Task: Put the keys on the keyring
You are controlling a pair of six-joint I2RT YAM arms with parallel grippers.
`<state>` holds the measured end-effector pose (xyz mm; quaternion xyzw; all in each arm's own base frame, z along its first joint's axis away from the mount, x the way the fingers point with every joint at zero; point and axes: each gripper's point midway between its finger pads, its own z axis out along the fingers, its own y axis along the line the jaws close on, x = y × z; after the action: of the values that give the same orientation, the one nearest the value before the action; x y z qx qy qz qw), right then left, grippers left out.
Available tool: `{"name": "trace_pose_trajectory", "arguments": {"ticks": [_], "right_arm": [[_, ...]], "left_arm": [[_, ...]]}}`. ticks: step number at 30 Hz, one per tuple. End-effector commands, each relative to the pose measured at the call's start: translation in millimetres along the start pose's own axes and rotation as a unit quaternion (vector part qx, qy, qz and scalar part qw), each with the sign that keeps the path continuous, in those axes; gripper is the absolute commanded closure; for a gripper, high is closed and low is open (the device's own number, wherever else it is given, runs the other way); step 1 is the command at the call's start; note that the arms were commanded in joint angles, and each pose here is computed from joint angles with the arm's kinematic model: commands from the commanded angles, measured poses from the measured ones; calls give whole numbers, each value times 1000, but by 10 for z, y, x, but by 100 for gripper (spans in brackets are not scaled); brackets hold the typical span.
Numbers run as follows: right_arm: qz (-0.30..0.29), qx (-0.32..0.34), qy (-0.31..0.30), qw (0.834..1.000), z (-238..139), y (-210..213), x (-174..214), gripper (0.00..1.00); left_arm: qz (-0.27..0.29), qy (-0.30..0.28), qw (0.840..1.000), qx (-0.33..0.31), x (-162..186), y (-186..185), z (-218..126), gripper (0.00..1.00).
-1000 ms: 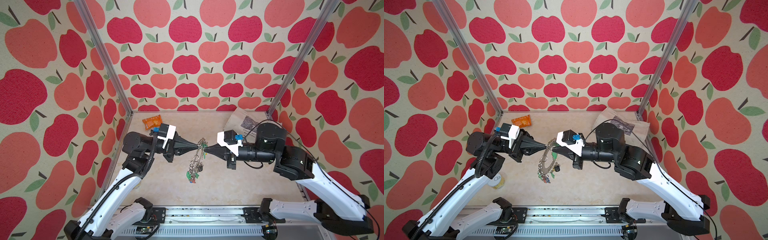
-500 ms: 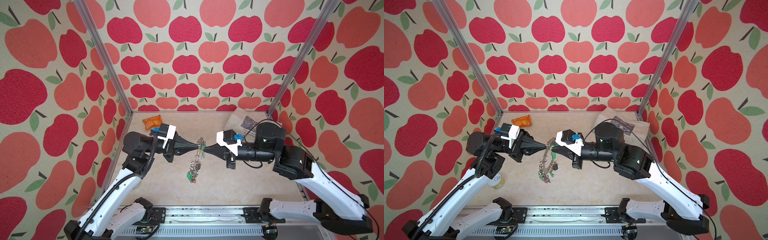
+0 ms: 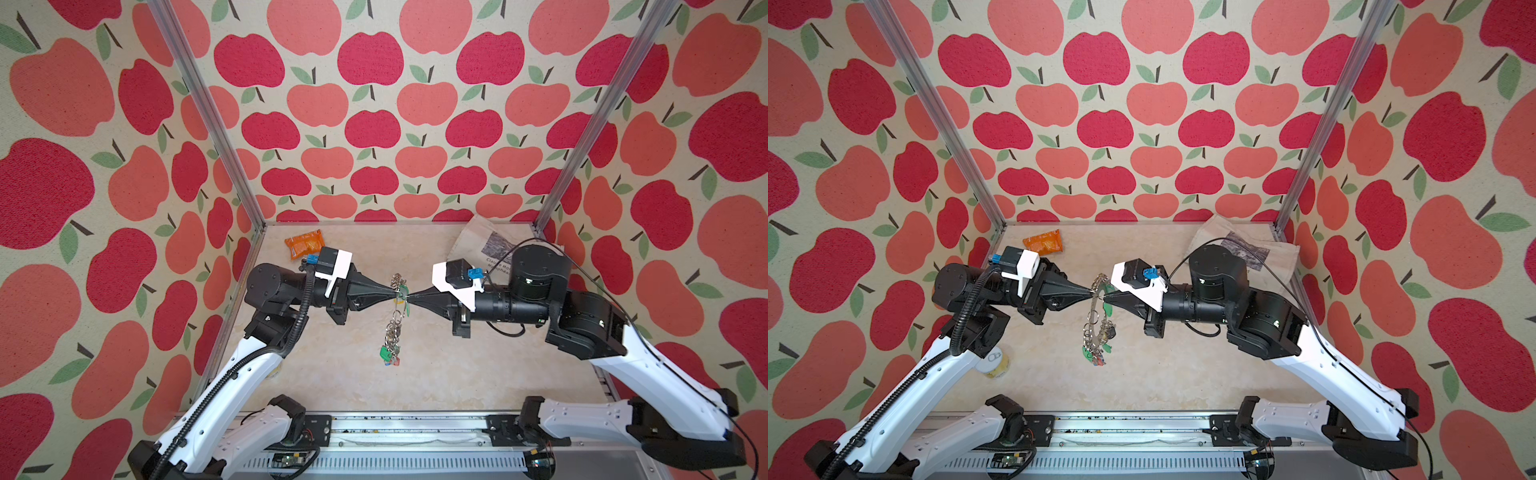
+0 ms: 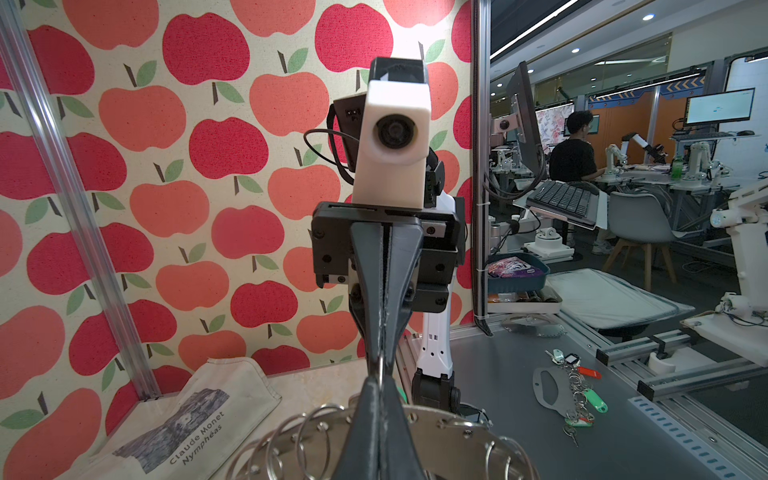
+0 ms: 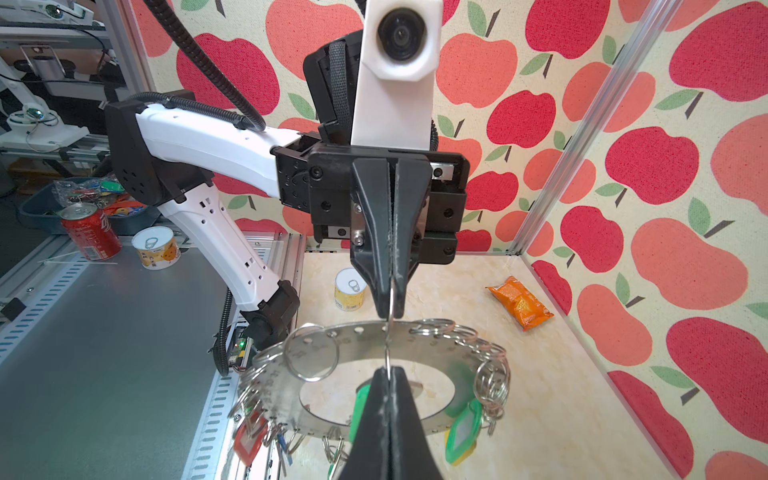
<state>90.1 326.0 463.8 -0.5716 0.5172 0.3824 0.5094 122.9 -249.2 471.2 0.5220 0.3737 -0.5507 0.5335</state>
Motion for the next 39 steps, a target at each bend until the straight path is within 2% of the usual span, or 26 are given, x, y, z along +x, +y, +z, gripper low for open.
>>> {"name": "trace_pose_trajectory", "arguments": {"ticks": [1,39], "right_arm": [[-10,15,-12,1000,-120,-37,-107,100],[-20,-15,-24,999,-59,35,-187,100]], "left_arm": [[45,-10,999,11,-219,-118,-1,100],[44,-7,999,14,-200,-111,9,100]]}}
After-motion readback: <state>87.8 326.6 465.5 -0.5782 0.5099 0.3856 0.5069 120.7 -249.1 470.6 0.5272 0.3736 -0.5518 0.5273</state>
